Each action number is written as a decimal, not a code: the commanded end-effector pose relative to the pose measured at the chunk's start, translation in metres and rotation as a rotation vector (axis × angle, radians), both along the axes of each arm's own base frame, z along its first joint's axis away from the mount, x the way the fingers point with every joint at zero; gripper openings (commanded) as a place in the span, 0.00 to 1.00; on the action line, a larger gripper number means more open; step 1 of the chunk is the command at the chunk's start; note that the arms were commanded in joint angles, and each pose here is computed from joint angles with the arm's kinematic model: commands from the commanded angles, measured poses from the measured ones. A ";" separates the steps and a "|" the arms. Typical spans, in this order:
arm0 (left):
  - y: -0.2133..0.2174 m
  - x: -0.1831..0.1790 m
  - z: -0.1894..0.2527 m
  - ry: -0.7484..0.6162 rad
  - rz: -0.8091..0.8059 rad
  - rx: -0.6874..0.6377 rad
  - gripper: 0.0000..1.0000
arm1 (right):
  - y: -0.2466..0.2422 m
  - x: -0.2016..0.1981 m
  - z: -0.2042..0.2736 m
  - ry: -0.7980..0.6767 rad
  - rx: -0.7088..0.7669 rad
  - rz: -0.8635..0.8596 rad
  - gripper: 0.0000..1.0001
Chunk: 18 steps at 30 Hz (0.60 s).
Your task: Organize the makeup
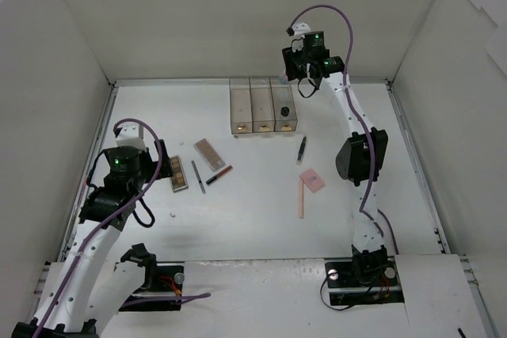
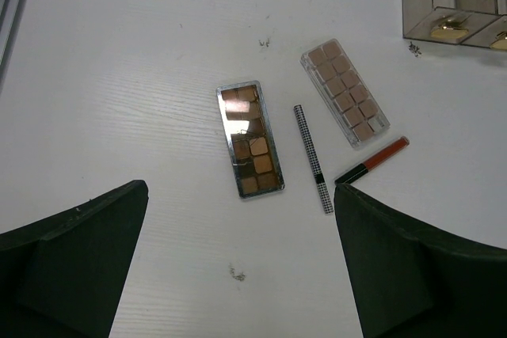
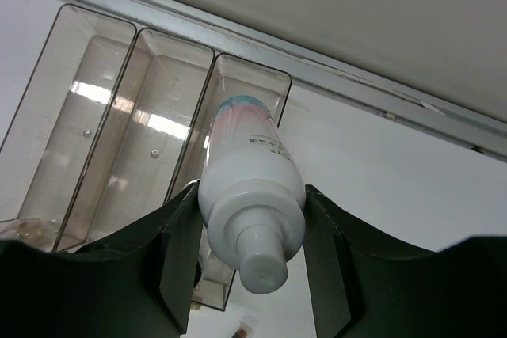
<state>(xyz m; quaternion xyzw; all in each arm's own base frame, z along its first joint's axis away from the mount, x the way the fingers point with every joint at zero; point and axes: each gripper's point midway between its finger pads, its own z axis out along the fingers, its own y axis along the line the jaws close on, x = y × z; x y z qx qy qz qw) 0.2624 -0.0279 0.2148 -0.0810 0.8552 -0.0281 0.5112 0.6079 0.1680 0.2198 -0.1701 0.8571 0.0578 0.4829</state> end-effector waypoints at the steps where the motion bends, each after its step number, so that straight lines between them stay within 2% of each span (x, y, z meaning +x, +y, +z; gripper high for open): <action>1: 0.002 0.008 0.014 -0.058 0.003 0.012 1.00 | 0.007 0.023 0.043 -0.172 0.018 0.012 0.00; 12: 0.001 0.005 0.006 -0.031 0.002 0.007 0.99 | 0.023 0.046 0.002 -0.170 0.031 0.049 0.00; 18: 0.001 0.008 0.003 -0.016 0.003 0.011 0.99 | 0.027 0.049 -0.015 -0.146 0.036 0.054 0.05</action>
